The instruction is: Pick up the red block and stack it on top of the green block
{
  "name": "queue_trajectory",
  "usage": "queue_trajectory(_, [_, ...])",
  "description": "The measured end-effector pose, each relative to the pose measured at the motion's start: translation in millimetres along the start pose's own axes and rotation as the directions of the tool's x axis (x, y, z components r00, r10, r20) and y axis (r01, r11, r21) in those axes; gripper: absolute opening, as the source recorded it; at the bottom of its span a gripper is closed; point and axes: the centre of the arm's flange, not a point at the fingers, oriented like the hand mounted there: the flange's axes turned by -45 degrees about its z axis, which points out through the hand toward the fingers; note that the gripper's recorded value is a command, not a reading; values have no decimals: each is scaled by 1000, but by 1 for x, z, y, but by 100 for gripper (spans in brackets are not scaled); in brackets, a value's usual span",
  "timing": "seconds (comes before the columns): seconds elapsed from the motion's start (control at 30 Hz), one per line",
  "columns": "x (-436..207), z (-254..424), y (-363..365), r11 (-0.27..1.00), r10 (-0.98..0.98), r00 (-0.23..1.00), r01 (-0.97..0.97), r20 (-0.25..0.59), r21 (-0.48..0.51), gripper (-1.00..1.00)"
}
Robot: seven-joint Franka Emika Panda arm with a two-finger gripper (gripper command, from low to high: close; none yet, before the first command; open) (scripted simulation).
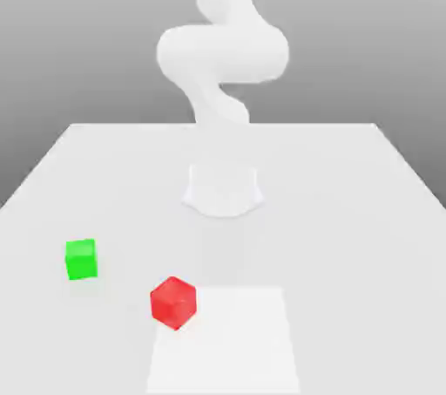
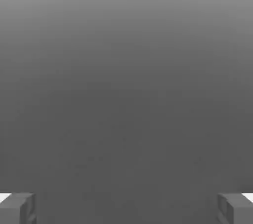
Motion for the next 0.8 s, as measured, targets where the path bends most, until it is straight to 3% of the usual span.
queue_trajectory(0.27, [-85,189,35,974,211,938,-177,275,-145,0])
queue_trajectory(0.53, [-244,313,74,887,458,737,-345,497,-306,0])
queue_trajectory(0.63, [-297,335,80,852,524,657,-388,542,-353,0])
queue_trajectory(0.8, [-333,370,81,845,534,643,-395,549,-361,0])
